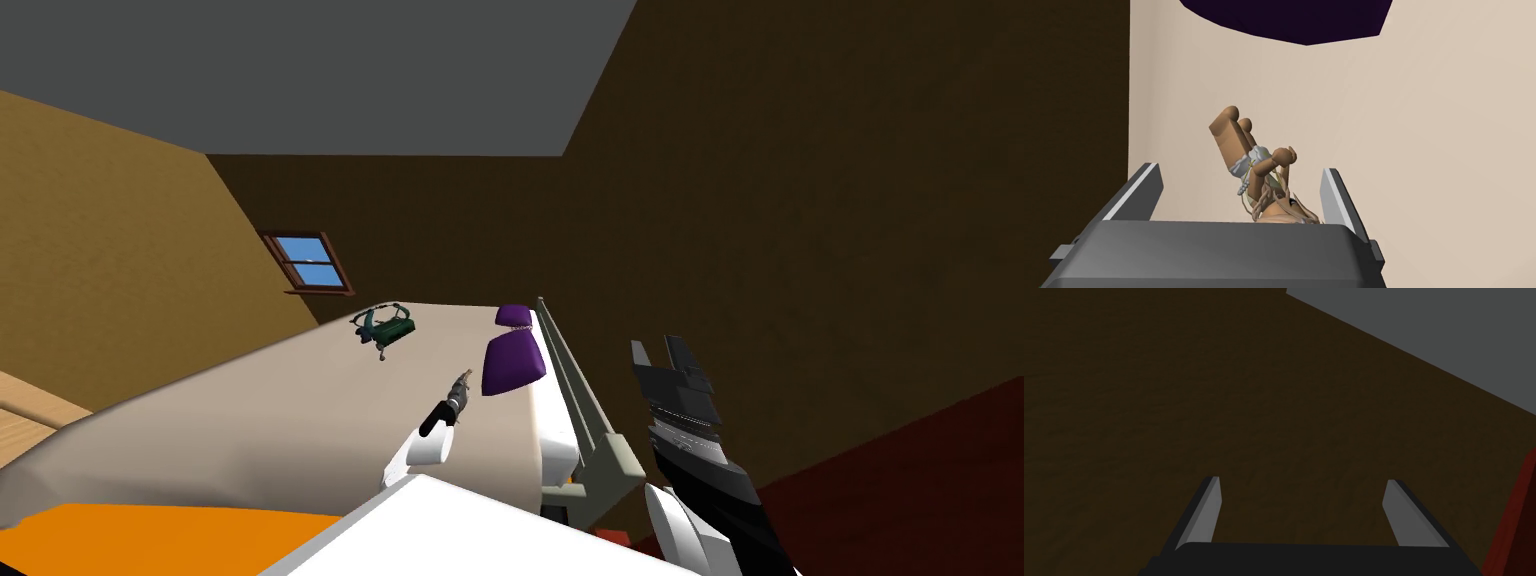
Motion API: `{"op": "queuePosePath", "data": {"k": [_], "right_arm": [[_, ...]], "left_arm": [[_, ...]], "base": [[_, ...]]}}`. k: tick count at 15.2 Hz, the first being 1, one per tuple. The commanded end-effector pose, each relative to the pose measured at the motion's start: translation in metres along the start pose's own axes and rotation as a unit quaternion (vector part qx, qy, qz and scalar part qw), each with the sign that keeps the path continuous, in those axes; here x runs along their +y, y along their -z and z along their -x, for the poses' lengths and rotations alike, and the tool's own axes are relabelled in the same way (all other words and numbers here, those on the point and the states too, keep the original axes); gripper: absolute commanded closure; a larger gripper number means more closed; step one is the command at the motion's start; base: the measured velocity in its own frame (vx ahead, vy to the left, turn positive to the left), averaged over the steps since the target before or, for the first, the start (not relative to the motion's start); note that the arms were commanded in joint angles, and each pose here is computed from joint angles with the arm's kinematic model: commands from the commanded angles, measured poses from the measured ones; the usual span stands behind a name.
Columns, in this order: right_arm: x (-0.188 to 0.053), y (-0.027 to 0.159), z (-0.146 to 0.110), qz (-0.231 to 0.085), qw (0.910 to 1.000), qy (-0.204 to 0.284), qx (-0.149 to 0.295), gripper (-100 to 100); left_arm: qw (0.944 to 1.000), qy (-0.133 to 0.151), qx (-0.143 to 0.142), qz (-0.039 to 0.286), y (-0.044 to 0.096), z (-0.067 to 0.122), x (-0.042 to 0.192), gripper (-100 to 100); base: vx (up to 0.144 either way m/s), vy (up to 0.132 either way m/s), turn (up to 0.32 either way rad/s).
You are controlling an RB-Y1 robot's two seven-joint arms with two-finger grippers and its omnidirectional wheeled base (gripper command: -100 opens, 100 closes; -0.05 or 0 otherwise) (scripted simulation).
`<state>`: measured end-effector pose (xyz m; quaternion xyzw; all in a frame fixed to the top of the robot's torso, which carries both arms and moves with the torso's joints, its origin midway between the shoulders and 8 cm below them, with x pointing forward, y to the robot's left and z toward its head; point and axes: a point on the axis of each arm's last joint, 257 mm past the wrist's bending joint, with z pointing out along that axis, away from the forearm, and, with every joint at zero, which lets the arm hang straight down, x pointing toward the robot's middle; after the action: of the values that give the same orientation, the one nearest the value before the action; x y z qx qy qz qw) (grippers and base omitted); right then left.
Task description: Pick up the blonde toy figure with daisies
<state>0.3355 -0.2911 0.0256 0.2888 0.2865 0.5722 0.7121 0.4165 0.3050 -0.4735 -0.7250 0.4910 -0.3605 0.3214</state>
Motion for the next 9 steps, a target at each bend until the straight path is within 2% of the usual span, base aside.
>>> {"op": "queuePosePath", "data": {"k": [1, 3, 4, 9], "right_arm": [[0.0000, 0.0000, 0.0000, 0.000, 1.0000, 0.000, 0.000, 0], [0.0000, 0.0000, 0.0000, 0.000, 1.0000, 0.000, 0.000, 0], [0.0000, 0.0000, 0.0000, 0.000, 1.0000, 0.000, 0.000, 0], [0.0000, 0.0000, 0.0000, 0.000, 1.0000, 0.000, 0.000, 0]], "left_arm": [[1.0000, -0.001, 0.000, -0.003, -0.0022, -0.0005, 0.0027, -100], [1.0000, -0.001, 0.000, -0.001, -0.0017, -0.0006, 0.0027, -100], [1.0000, -0.001, 0.000, -0.002, -0.0020, -0.0007, 0.0026, 100], [1.0000, -0.002, 0.000, -0.003, -0.0020, -0.0005, 0.0019, 100]], "base": [[0.051, 0.019, -0.003], [0.068, 0.012, 0.001], [0.019, 0.004, 0.000], [0.001, 0.001, 0.000]]}}
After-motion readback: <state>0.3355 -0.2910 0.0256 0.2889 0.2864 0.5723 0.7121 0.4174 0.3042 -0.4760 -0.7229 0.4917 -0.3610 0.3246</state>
